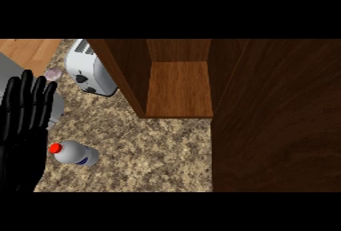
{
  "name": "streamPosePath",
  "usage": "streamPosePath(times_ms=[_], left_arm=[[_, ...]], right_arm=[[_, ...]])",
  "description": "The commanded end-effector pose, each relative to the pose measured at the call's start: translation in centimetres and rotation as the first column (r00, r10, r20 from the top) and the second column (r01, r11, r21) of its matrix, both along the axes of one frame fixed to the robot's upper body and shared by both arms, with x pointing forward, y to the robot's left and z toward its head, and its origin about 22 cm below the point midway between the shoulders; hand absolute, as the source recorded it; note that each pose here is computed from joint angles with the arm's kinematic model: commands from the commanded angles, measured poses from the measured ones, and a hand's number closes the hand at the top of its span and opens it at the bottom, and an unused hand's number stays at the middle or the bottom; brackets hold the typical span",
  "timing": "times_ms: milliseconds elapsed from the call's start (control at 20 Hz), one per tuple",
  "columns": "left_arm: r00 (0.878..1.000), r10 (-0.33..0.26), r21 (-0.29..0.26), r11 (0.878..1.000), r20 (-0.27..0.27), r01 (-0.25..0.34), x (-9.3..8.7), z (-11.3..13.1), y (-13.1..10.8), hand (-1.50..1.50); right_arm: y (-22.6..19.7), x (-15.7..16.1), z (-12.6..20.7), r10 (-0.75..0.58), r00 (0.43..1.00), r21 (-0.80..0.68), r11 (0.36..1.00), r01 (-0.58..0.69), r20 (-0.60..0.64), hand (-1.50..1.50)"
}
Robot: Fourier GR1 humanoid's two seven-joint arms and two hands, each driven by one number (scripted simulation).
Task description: Pick up the bottled water, place it into the cabinet and close the cabinet
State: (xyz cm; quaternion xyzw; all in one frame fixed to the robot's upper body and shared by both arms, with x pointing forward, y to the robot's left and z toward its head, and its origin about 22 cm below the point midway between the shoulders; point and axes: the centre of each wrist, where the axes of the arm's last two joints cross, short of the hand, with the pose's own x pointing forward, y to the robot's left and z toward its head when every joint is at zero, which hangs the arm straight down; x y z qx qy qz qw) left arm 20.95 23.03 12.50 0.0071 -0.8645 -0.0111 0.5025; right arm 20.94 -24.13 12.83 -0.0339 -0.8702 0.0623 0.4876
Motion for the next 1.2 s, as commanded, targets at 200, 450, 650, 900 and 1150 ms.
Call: streamPosePath(times_ms=[200,450,650,900,1150], left_arm=[[0.977,-0.207,0.091,0.975,0.047,0.203,-3.4,1.6,7.7,-1.5],[0.925,-0.354,-0.129,0.932,-0.14,0.337,-4.8,-1.4,10.0,-1.5],[0.923,-0.352,-0.133,0.933,-0.155,0.333,-6.7,1.0,14.1,-1.5],[0.921,-0.344,-0.138,0.937,-0.183,0.322,-8.8,2.1,15.3,-1.5],[0.921,-0.324,-0.14,0.944,-0.217,0.299,-8.8,2.9,15.9,-1.5]], right_arm=[[-0.1,-3.5,-0.6,-0.018,0.999,0.042,0.999,0.02,-0.041,-1.5],[1.5,-4.0,-0.5,0.21,0.971,0.048,0.977,-0.206,-0.113,-1.5],[2.4,-7.1,1.8,0.225,0.966,0.068,0.974,-0.218,-0.129,-1.5],[4.6,-7.7,2.7,0.237,0.964,0.093,0.969,-0.227,-0.119,-1.5],[4.5,-9.3,2.7,0.242,0.961,0.077,0.969,-0.233,-0.133,-1.5]])
